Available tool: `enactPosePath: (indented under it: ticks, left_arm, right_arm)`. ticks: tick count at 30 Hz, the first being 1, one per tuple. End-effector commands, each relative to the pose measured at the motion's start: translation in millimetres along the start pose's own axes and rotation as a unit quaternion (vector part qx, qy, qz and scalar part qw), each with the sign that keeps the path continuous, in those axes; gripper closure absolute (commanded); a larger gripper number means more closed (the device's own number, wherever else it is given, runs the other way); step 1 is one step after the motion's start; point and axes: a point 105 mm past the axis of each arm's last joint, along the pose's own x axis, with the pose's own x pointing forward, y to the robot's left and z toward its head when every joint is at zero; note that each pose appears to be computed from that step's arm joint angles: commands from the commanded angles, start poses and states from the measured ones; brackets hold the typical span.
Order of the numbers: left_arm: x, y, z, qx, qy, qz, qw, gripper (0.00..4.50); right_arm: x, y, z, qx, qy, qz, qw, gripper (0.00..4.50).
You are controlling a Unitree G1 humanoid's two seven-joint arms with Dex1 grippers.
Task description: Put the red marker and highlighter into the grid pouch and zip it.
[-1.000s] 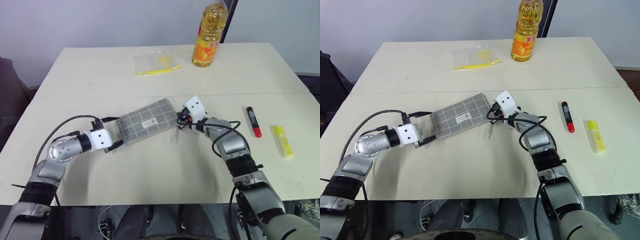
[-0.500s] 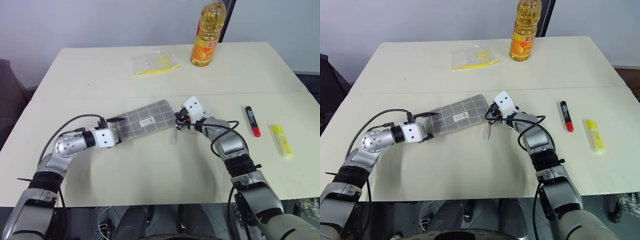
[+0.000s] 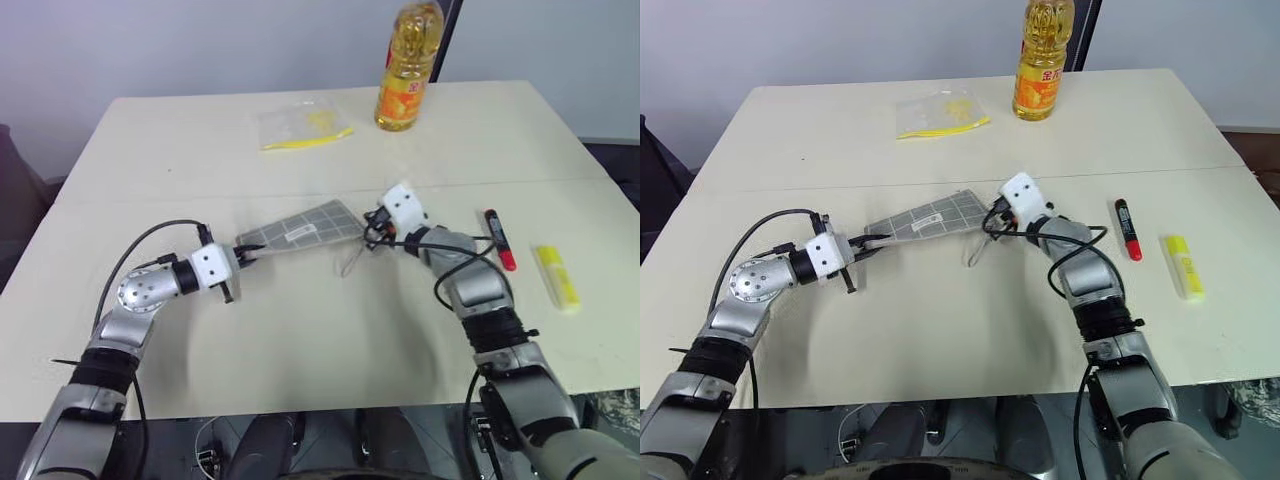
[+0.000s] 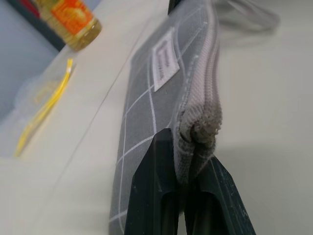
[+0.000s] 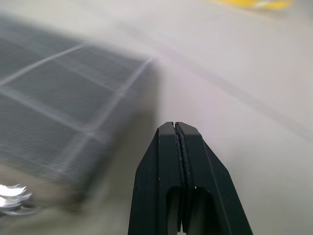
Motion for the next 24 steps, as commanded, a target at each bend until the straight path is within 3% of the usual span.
enactPosePath:
  ticks: [1, 2, 8, 21, 24]
  left_arm:
    - [-1, 11, 18, -0.048, -0.018, 0.026, 0.998, 4.5]
    - [1, 11, 21, -0.063, -0.02, 0.031, 0.997, 4.5]
    - [10, 10, 28, -0.09, -0.025, 0.044, 0.995, 4.5]
    - [17, 2, 41, -0.091, -0.038, 0.032, 0.995, 4.5]
    - [18, 1, 42, -0.09, -0.037, 0.032, 0.995, 4.5]
  right_arm:
    - [-21, -15, 16, 0.013, -0.03, -0.012, 0.999, 3.97]
    - [-28, -18, 17, 0.013, -0.029, -0.011, 0.999, 3.67]
    - [-50, 2, 22, 0.048, -0.042, 0.048, 0.997, 0.6]
    - [-25, 24, 25, 0.085, -0.055, 0.028, 0.994, 0.6]
    - [-22, 23, 26, 0.091, -0.06, 0.022, 0.994, 1.4]
